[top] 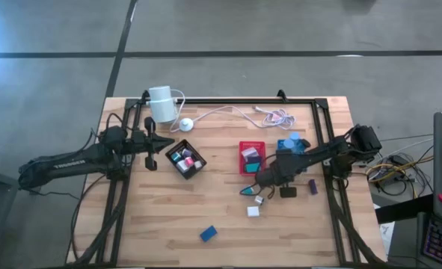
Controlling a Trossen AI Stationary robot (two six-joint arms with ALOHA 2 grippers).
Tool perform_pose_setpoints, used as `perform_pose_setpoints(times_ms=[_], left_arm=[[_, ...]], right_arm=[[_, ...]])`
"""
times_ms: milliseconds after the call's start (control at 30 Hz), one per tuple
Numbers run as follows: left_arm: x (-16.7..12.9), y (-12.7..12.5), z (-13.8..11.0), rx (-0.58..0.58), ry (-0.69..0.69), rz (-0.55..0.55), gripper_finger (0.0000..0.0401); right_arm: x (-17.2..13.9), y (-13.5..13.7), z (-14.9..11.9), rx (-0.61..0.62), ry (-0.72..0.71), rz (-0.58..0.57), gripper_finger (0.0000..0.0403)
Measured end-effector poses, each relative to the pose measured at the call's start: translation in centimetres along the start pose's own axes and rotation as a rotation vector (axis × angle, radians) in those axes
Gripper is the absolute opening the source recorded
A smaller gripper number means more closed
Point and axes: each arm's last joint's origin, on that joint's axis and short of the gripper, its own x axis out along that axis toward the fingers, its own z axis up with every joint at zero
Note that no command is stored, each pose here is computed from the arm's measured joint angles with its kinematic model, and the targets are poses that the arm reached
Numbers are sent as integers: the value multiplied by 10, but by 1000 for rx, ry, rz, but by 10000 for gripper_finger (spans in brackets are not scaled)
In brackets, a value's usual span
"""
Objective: Pick & Place Office items
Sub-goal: Adjust the blue bin, then put the violet digital clock into the red bin
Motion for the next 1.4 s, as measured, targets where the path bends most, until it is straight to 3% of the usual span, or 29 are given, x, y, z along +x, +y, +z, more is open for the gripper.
perform_pose_setpoints(times_ms=[200,500,867,1000,1200,1400], left_arm=[[0,0,0,0,0,0,3],[0,0,0,0,0,-1,3],[0,0,-1,-2,8,-1,3],[0,0,-1,-2,8,-1,3],[0,0,-1,6,6,-1,3],[0,0,2,22,-24,2,3]], right_arm=[[-3,1,1,14,1,23,24],[-28,0,2,56,6,109,103],[-69,15,-22,112,2,220,159],[-84,27,-39,262,-36,254,169],[-97,42,-68,602,-75,320,179],[-83,41,-86,819,-90,305,189]])
